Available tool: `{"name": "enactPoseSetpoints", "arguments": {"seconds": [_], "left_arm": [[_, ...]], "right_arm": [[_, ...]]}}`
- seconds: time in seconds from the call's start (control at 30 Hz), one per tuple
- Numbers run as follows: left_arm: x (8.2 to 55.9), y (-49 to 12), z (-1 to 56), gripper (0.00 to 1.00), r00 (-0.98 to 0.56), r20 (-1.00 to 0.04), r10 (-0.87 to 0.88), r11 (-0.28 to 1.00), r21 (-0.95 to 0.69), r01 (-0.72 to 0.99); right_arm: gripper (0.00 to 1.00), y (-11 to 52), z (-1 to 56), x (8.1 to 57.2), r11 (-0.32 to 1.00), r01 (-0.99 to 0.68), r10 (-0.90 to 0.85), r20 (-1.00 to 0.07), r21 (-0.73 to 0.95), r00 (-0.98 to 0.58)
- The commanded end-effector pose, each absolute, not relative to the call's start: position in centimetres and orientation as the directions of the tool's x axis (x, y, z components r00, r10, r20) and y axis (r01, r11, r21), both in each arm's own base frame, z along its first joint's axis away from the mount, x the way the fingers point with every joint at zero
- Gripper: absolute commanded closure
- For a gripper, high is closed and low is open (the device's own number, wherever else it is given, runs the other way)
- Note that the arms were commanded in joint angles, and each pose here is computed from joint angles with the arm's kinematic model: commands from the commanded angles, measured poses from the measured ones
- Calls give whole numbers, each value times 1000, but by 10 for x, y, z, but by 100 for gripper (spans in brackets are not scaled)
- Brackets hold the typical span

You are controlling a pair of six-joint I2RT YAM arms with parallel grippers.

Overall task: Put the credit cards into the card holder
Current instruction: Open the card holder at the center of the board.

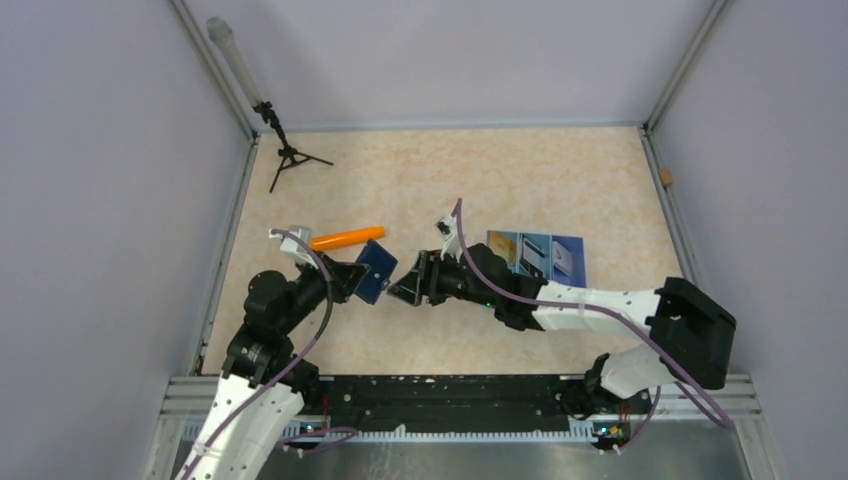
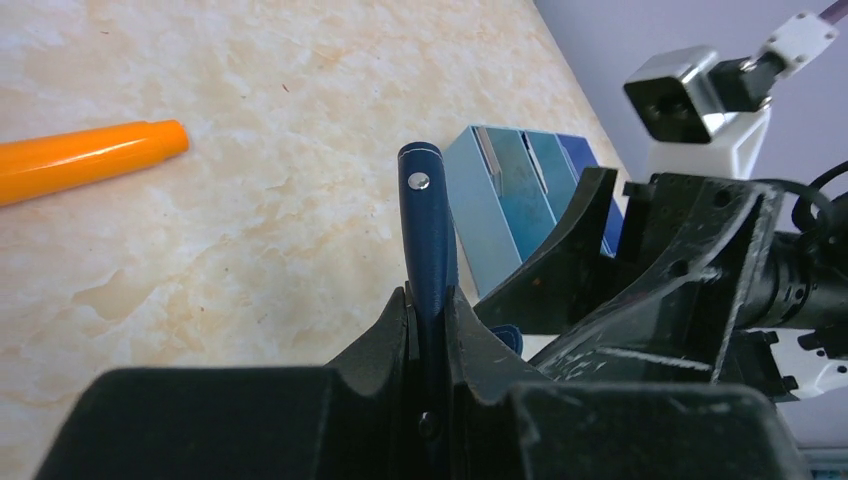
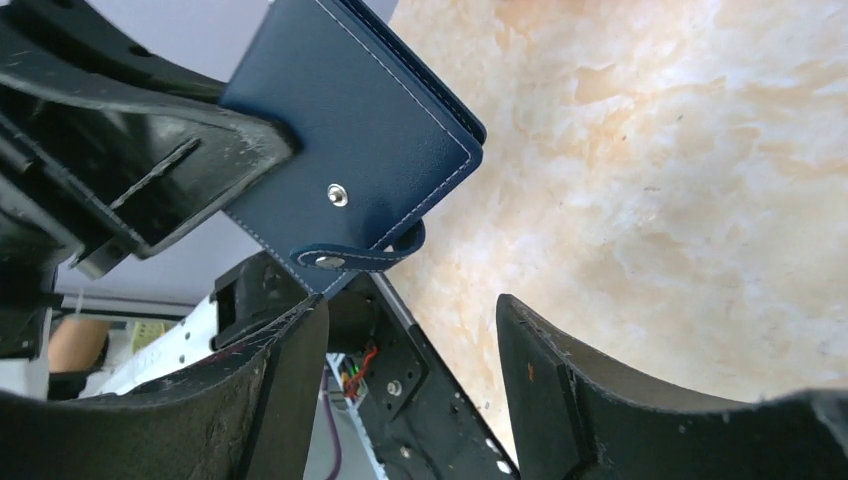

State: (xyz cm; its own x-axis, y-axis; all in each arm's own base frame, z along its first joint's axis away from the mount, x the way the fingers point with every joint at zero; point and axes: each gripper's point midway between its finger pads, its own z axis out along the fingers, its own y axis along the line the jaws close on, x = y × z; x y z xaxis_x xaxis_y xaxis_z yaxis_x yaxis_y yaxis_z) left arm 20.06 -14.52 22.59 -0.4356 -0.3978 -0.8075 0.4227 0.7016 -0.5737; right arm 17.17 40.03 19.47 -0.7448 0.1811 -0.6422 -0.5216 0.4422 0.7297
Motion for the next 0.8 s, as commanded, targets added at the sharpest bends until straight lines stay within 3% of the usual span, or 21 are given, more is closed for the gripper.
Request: {"name": "enactPoseSetpoints", "arguments": {"seconds": [0.0, 0.2, 0.3, 0.43, 0.67, 0.77], "left_arm": [[207, -140, 237, 100, -366, -835, -411, 717, -544, 435], [207, -136, 235, 100, -360, -835, -415, 730, -542, 416], [207, -135, 232, 100, -366, -833, -416, 732, -545, 408], [206, -134, 230, 100, -365, -830, -421, 734, -549, 401], [209, -130, 223, 100, -385, -812, -439, 743, -569, 353], [212, -130, 211, 100, -423, -783, -455, 742, -596, 306]], "right_arm": [[38, 435, 242, 173, 309, -506, 286, -587, 805, -758], [33, 451, 246, 166, 254, -501, 299, -560, 827, -772], [26, 451, 242, 172, 297, -485, 312, -564, 823, -765], [25, 453, 229, 188, 416, -464, 318, -603, 782, -732], [59, 439, 207, 192, 508, -429, 327, -628, 747, -706], [81, 428, 204, 193, 521, -419, 348, -634, 743, -691]]}}
